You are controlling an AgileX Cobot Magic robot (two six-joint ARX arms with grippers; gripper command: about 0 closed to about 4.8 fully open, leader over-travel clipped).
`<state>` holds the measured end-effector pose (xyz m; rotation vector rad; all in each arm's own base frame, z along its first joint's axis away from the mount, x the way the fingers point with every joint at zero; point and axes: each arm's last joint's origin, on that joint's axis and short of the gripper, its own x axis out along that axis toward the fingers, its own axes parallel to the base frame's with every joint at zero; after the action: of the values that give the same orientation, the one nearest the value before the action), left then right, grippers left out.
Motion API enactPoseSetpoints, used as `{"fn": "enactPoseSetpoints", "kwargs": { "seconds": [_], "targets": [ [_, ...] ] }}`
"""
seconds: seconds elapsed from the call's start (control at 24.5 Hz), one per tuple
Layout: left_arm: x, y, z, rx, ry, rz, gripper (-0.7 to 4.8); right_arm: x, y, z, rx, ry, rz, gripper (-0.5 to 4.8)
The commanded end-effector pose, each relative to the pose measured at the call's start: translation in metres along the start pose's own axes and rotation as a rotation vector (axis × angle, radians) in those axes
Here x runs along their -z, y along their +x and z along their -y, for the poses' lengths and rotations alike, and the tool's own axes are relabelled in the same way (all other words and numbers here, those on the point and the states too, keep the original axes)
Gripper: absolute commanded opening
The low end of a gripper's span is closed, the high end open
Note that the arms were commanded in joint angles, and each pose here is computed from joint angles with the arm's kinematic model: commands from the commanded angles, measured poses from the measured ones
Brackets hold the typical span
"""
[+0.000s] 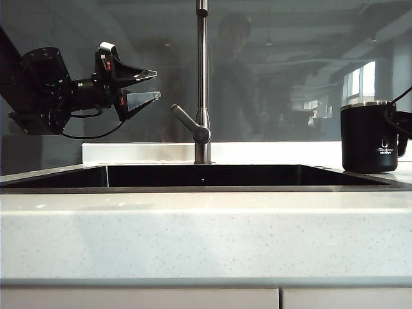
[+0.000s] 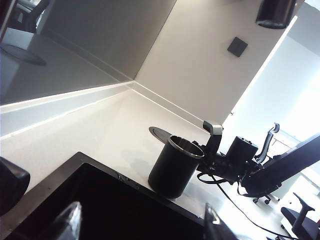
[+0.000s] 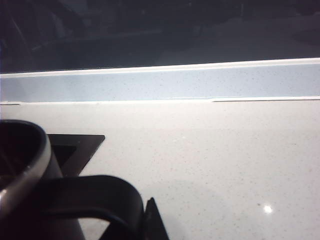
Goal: Pick up the mug next to the sink, go to the faucet to get some water, pour the water into the sink, and finally put the mug back to its place.
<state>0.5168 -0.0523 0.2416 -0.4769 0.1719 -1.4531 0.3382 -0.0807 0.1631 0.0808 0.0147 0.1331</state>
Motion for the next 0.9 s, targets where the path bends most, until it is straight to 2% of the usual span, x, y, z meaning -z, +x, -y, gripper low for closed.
{"fn": "enactPoseSetpoints", "kwargs": {
  "seconds": [0.04, 0.24, 0.33, 0.53, 0.65, 0.9],
  "targets": [
    [-0.0050, -0.0008, 0.0040, 0.004, 0.026, -0.001, 3.08, -0.0033, 0.0015, -0.0013, -0.002, -0.012, 0.030, -0.01],
    [-0.0059, -0.0040, 0.0036, -0.002, 0.028, 0.005, 3.08, -0.0039, 0.0013, -0.0010, -0.001, -0.015, 0.036, 0.05],
    [-0.0059, -0.0042, 0.0036, -0.003, 0.028, 0.005, 3.08, -0.0042, 0.0012, -0.0010, -0.001, -0.016, 0.039, 0.56],
    [-0.0058, -0.0038, 0.0036, -0.002, 0.028, 0.004, 3.08, -0.0041, 0.0010, -0.0003, 0.020, -0.016, 0.041, 0.64],
    [-0.0058, -0.0038, 0.0036, -0.002, 0.028, 0.004, 3.08, -0.0039, 0.0000, 0.0020, 0.040, -0.014, 0.041, 1.00],
    [-0.0058, -0.0038, 0.0036, -0.002, 0.027, 0.005, 3.08, -0.0010, -0.0032, 0.0007, 0.040, -0.010, 0.030, 1.08]
  ]
}}
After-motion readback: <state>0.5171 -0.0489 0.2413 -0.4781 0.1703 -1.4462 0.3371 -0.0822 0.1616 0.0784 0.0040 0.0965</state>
